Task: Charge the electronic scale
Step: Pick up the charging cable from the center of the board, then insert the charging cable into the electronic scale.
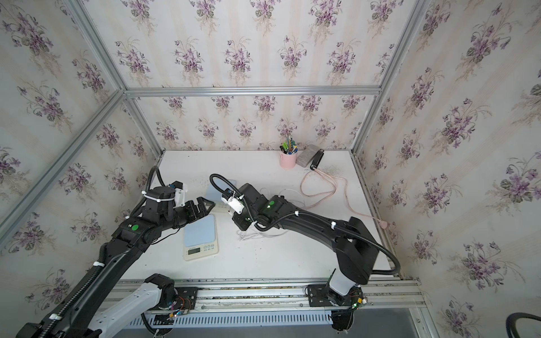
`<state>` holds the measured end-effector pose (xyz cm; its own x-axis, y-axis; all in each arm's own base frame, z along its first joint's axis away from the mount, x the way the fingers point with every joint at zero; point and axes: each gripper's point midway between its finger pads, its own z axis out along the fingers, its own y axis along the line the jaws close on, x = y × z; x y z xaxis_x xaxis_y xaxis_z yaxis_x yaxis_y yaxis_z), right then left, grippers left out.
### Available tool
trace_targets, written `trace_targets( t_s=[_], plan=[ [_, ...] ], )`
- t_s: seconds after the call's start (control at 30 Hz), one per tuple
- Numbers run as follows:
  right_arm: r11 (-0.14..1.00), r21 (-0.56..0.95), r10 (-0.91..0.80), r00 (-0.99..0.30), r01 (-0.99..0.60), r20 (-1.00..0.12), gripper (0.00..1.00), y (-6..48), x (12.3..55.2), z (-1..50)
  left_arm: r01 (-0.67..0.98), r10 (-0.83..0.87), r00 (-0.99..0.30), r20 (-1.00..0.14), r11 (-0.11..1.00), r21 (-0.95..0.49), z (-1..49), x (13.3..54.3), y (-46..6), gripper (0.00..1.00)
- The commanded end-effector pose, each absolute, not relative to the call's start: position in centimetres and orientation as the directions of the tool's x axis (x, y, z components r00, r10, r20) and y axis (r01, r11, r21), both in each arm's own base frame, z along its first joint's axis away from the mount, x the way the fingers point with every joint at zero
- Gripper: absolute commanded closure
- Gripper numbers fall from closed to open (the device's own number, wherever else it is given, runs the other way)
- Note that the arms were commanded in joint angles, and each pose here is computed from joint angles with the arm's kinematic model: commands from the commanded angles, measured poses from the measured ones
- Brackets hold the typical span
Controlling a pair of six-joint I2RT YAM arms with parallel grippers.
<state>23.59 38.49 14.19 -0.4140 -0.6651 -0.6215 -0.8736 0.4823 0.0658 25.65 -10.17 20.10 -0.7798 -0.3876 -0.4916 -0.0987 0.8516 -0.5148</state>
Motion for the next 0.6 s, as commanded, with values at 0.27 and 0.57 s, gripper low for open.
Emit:
trace_targets(
  t_s=[0.27,0.57],
  plan=[
    [0.249,0.015,-0.905,-0.238,-0.968,-0.353,1.00,41.2,19.1,4.5,-0.254,-0.330,-0.846,-0.419,0.940,-0.228,11.7,23.0,-2.6,0.01],
    [0.115,0.088,-0.931,-0.138,-0.989,-0.337,1.00,42.8,15.8,2.1,-0.311,-0.365,-0.881,-0.303,0.927,-0.211,8.5,22.7,-2.6,0.01]
  ],
)
